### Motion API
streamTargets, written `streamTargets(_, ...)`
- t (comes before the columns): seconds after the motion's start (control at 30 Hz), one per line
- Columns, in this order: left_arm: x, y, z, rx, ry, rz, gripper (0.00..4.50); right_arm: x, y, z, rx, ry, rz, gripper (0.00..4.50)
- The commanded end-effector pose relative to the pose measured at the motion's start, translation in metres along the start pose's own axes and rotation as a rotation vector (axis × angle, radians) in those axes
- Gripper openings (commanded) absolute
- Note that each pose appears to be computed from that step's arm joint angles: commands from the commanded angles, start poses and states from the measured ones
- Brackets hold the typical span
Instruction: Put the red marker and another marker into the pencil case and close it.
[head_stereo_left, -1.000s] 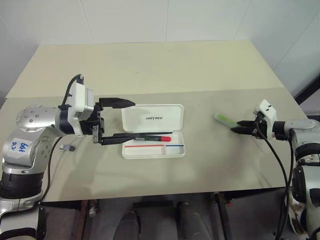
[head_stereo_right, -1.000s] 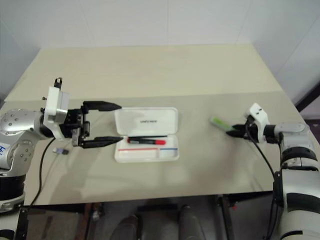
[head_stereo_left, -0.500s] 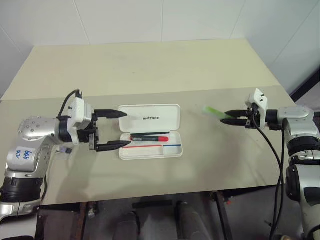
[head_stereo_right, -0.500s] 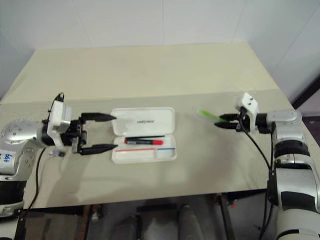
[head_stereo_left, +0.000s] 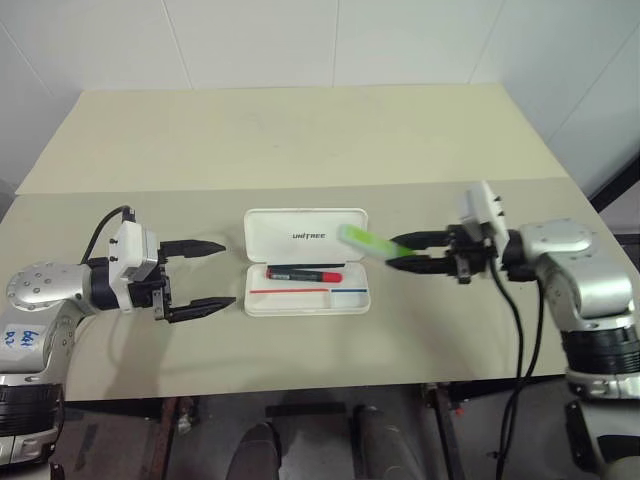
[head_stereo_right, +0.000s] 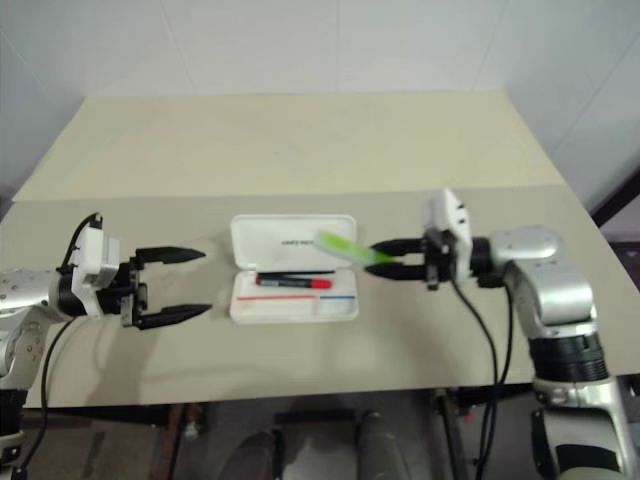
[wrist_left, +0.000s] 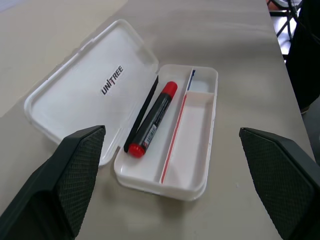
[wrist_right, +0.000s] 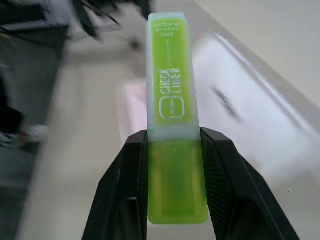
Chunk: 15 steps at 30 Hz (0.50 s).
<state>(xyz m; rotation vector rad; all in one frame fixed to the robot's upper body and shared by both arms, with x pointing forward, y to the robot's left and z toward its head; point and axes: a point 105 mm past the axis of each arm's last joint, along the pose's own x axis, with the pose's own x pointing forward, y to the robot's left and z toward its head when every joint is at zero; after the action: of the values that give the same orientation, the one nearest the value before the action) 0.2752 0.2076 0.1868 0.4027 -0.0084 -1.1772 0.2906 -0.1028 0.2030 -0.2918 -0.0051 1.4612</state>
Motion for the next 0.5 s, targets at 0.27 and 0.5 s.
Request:
streamTargets(0.27,-0.008,0.004,0.000,0.037,0.009,0.030,4.50,0.070,0.010,-0.008,-0.093,0.016,0.113,1.09)
streamTargets(0.5,-0.015,0.007,-0.002,0.038,0.025,0.056,4.50,0.092,-0.008,-0.027,-0.161,0.130,0.151,1.09)
